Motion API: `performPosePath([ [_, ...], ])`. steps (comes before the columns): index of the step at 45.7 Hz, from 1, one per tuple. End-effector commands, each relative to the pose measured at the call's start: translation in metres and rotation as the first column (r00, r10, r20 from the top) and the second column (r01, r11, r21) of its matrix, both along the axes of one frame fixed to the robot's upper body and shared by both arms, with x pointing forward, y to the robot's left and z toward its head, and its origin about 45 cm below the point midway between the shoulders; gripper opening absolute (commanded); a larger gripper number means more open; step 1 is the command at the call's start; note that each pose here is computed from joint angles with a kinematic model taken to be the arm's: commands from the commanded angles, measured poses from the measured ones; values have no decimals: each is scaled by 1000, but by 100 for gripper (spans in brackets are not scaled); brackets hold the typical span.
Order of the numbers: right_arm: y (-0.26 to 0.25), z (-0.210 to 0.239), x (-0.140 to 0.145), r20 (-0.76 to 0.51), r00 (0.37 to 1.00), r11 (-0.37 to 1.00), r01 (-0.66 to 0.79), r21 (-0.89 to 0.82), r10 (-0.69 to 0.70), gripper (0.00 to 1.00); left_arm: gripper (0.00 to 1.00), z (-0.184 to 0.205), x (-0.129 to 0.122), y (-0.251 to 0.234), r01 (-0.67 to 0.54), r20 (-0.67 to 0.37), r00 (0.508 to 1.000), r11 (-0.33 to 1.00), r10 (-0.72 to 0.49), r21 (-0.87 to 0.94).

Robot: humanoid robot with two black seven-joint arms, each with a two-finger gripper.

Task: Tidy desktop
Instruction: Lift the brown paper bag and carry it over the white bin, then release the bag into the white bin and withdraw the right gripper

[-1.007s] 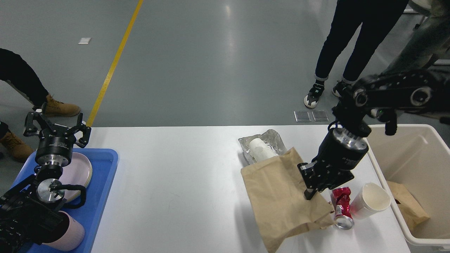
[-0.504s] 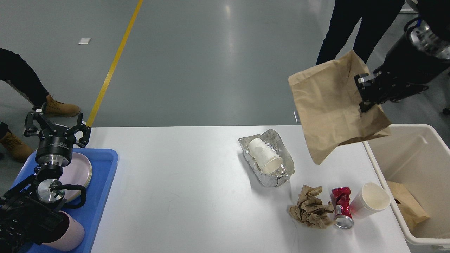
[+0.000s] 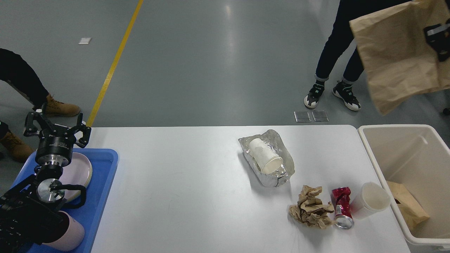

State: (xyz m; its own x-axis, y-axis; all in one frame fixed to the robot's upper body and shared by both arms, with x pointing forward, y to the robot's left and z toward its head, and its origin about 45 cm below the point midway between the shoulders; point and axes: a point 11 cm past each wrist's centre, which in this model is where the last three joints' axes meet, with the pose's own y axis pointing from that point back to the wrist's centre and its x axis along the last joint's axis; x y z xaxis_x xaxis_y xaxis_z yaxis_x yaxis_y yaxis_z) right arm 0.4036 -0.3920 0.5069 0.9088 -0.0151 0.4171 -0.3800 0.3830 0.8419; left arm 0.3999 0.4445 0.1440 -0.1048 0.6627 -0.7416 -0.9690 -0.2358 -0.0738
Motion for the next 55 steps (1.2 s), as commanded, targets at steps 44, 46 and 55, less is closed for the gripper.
performPosePath([
  [44,-194,-394,-139,-260,950,962,108,-249,-174,0,96,0,0,0,-1,0,1000,1000,1,0],
  [46,-191,-402,-142,-254,951,965,115,-238,-176,0,96,0,0,0,0,0,1000,1000,0,0],
  [55,-164,-440,-149,-275,950,978,100,-184,-149,0,96,0,0,0,0,0,1000,1000,0,0],
])
